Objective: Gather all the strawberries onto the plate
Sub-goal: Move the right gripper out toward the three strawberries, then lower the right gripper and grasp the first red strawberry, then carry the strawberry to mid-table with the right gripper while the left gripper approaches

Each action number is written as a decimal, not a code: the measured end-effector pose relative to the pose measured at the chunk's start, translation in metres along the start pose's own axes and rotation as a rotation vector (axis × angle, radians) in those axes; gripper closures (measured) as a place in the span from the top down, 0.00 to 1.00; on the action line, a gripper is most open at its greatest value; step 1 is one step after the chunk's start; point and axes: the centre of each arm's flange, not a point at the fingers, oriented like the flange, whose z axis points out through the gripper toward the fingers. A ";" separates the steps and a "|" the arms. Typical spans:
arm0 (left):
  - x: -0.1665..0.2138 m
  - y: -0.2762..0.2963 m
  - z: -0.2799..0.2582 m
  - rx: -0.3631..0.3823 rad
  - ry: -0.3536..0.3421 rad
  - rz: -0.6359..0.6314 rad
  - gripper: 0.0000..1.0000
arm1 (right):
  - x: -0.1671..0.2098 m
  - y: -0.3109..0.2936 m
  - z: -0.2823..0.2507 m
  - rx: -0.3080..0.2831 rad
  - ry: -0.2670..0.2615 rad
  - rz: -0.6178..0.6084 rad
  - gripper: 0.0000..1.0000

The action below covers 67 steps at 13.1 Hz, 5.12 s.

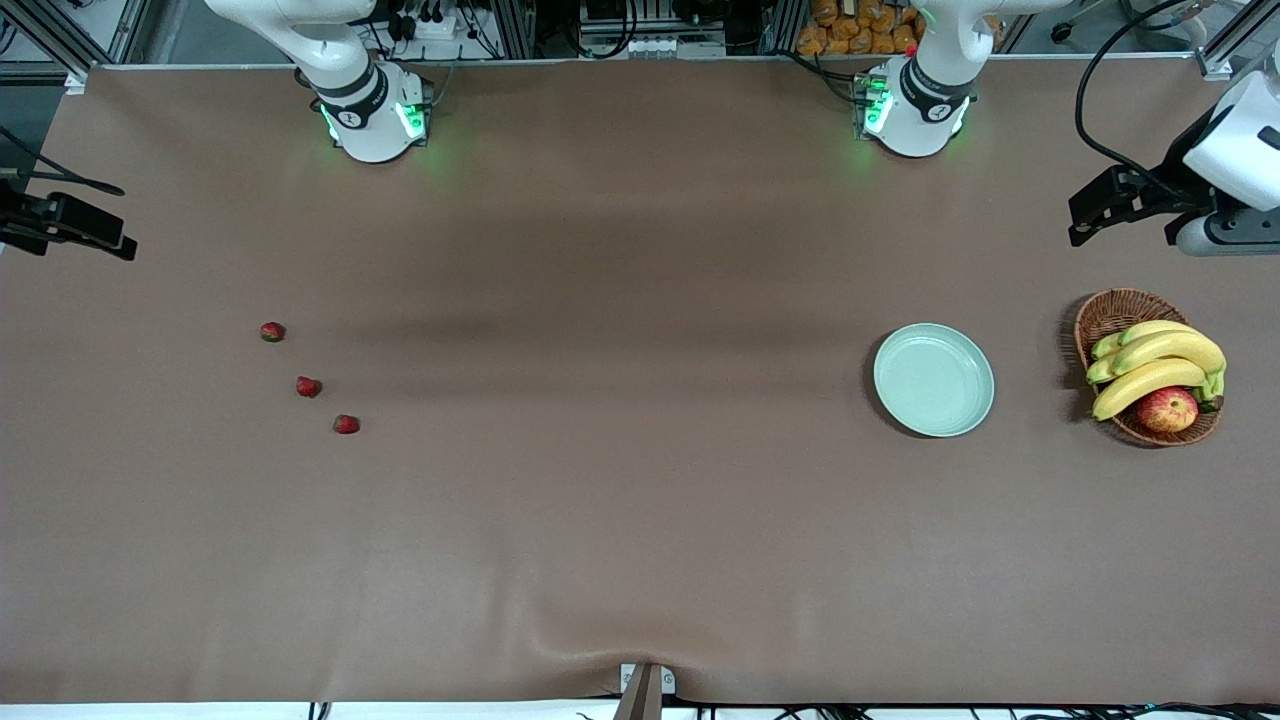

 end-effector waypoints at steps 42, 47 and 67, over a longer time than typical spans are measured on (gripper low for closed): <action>0.001 0.001 0.005 -0.005 -0.011 0.001 1.00 | 0.140 -0.060 0.446 -0.048 -0.086 -0.101 0.35; 0.002 0.001 0.006 -0.005 -0.013 0.001 1.00 | 0.164 -0.102 0.402 -0.013 0.027 -0.150 0.35; 0.001 0.004 0.009 -0.004 -0.020 0.006 1.00 | -0.018 -0.563 0.460 0.497 0.078 -0.239 0.35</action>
